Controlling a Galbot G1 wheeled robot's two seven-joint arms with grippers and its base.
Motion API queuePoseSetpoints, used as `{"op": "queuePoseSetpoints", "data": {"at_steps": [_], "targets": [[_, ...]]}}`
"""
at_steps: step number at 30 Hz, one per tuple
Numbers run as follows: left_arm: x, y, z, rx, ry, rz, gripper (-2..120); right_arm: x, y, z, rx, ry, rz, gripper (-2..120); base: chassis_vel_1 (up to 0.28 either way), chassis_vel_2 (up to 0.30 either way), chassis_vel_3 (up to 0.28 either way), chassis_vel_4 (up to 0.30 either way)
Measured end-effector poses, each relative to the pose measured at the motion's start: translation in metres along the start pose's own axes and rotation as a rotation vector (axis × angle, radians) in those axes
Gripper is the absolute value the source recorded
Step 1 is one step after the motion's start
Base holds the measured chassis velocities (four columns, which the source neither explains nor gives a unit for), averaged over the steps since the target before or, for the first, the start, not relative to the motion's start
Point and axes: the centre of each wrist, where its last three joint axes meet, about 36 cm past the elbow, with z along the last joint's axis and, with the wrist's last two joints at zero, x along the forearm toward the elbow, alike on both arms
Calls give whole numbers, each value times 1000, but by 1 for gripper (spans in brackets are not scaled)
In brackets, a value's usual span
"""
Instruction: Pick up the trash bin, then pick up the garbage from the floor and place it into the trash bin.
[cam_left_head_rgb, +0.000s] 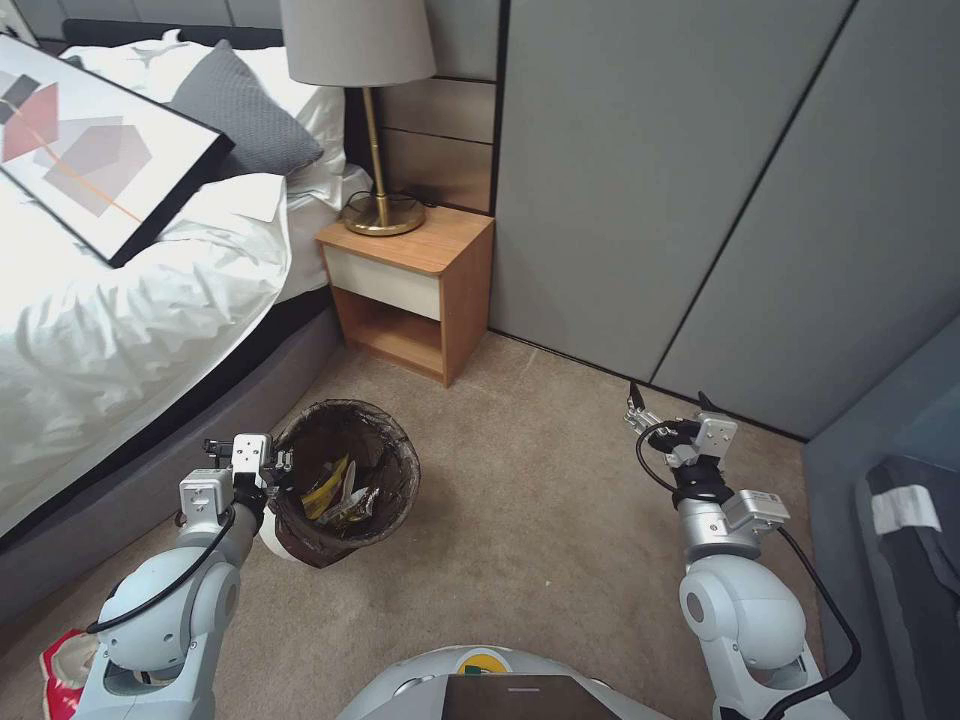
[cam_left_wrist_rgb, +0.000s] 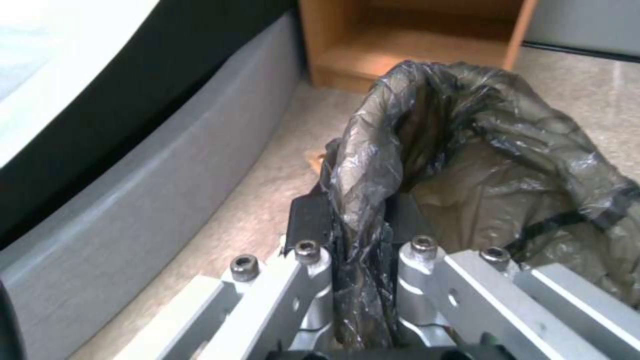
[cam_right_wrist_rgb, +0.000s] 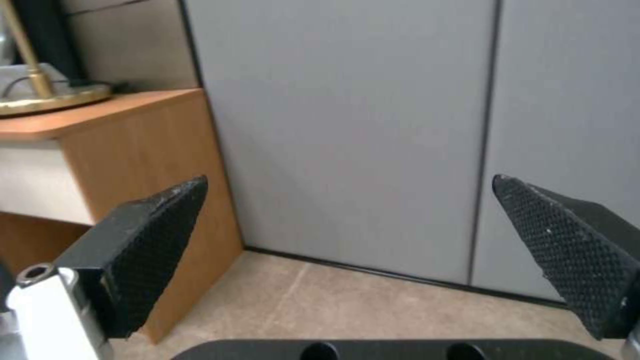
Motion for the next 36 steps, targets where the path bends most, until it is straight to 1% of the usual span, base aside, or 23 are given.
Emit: {"op": "queuePoseSetpoints", "data": {"at_steps": [12,36], "targets": [[-1,0,0,-1,-1,-1,7,0,1,2,2,4,-3,100,77,76,78,80],[-2,1,3,-1,4,-8,7,-3,1,6,4,5,-2,100,103,94,91,92]]}}
